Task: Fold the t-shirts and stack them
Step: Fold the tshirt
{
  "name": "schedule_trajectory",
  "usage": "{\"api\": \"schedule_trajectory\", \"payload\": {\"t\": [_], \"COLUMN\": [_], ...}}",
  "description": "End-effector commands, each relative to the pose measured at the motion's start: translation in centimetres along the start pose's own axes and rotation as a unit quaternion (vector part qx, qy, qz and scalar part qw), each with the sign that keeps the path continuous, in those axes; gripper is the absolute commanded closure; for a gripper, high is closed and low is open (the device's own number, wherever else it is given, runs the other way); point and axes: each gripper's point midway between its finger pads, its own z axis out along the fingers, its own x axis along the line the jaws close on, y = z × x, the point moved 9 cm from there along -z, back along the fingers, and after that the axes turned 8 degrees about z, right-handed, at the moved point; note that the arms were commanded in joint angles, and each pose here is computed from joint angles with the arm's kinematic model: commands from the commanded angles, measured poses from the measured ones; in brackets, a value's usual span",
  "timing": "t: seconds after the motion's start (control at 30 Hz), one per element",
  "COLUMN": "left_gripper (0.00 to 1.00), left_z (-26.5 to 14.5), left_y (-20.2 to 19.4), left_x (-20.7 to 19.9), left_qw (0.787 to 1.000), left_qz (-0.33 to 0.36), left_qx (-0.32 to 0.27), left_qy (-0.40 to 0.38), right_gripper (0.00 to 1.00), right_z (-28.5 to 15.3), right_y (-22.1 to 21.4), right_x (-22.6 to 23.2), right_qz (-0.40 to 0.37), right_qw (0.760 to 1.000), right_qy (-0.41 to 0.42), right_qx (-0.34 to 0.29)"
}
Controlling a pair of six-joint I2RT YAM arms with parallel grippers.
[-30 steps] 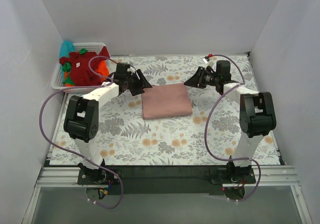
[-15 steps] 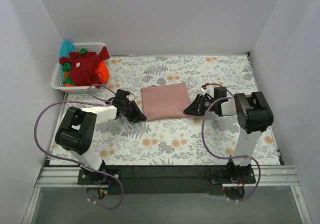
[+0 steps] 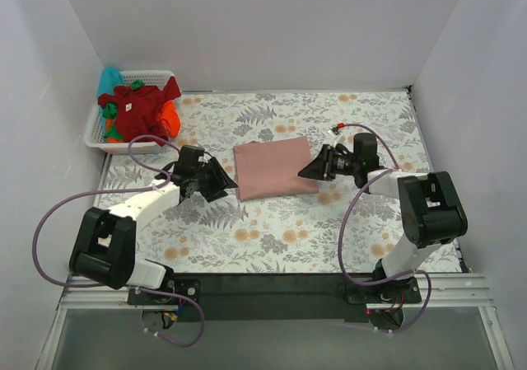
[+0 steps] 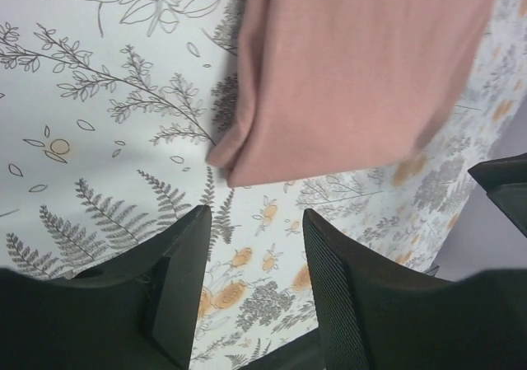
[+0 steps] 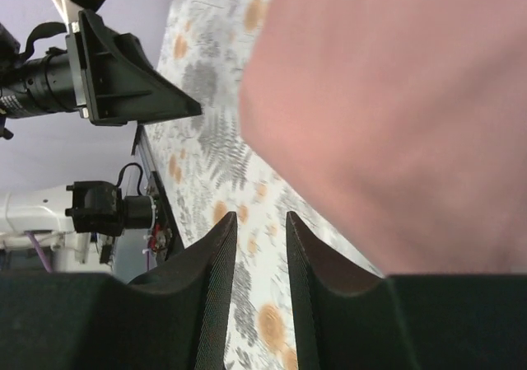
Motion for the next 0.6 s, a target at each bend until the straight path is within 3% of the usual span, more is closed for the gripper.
{"api": "schedule_trajectory", "payload": {"t": [0.0,0.1,0.27,0.43,0.57], "left_gripper": [0.52,0.47,0.45,0.45,0.45], "left_z": [-2.0,-2.6,-2.9,-2.5,-1.6], "left_y": [0.4,0.0,-0.6,-0.1,2.0], "left_x": [-0.3,0.0,0.9,0.8,-1.0], "left_qw": [0.999,0.999,0.998,0.998,0.998], "left_qz": [0.018,0.025,0.030,0.030,0.030], "left_qx": [-0.032,-0.040,-0.046,-0.047,-0.053], "left_qy": [0.000,0.007,0.025,0.025,0.007], "right_gripper": [0.62,0.62,0.62,0.63,0.62], "right_z": [2.9,6.4,11.0,12.2,11.4], "right_y": [0.5,-0.2,-2.0,-3.1,-1.2], "right_x": [4.4,5.7,2.5,-1.0,1.5], "right_qz": [-0.052,-0.062,-0.015,0.025,-0.004], "right_qw": [0.998,0.997,0.998,0.997,0.998], "right_qy": [0.033,0.037,0.027,0.002,0.035], "right_qx": [0.009,0.034,0.060,0.073,0.061]}}
